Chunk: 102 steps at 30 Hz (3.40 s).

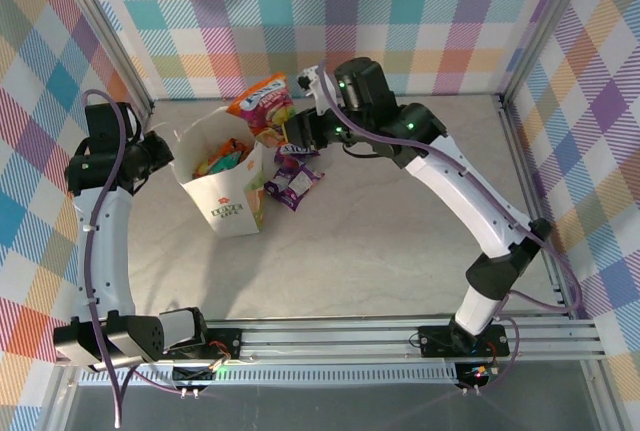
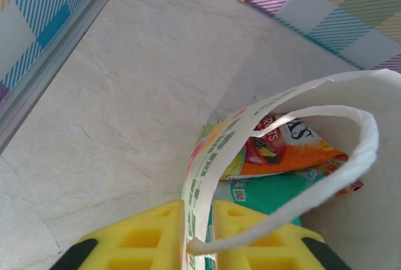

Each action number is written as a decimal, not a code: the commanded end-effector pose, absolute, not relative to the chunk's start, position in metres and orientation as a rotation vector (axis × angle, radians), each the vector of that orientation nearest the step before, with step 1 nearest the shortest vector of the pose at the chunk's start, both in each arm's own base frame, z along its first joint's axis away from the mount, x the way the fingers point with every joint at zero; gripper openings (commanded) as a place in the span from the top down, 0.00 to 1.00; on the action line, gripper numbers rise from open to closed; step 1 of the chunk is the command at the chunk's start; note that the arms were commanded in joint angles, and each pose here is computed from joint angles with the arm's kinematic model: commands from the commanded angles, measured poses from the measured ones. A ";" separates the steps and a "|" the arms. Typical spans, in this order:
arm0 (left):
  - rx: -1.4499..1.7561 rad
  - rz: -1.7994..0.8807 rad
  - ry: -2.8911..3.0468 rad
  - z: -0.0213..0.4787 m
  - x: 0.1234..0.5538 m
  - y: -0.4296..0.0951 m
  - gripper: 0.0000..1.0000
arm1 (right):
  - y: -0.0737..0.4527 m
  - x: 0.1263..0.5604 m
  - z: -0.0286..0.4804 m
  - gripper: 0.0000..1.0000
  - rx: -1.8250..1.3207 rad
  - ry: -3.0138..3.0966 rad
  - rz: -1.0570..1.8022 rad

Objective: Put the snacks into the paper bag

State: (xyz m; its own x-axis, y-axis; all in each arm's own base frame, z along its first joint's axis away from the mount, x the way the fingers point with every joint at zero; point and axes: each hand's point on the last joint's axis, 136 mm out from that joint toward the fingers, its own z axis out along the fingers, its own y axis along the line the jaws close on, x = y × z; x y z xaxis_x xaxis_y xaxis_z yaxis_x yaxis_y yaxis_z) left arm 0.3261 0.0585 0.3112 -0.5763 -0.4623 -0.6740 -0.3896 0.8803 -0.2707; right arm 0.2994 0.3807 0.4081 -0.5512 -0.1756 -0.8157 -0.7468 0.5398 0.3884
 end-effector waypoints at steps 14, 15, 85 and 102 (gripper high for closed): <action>-0.713 -0.109 2.232 0.297 0.320 0.081 0.90 | 0.451 0.319 0.438 0.77 -0.700 1.936 1.160; -0.712 -0.113 2.230 0.298 0.320 0.081 0.91 | 0.456 0.320 0.436 0.78 -0.700 1.939 1.174; -0.717 -0.058 2.290 0.285 0.299 0.082 0.94 | 0.307 0.297 0.186 0.01 -0.179 2.448 0.950; -0.717 -0.014 2.310 0.283 0.296 0.087 0.94 | 0.356 0.333 0.113 0.01 -0.133 2.628 1.029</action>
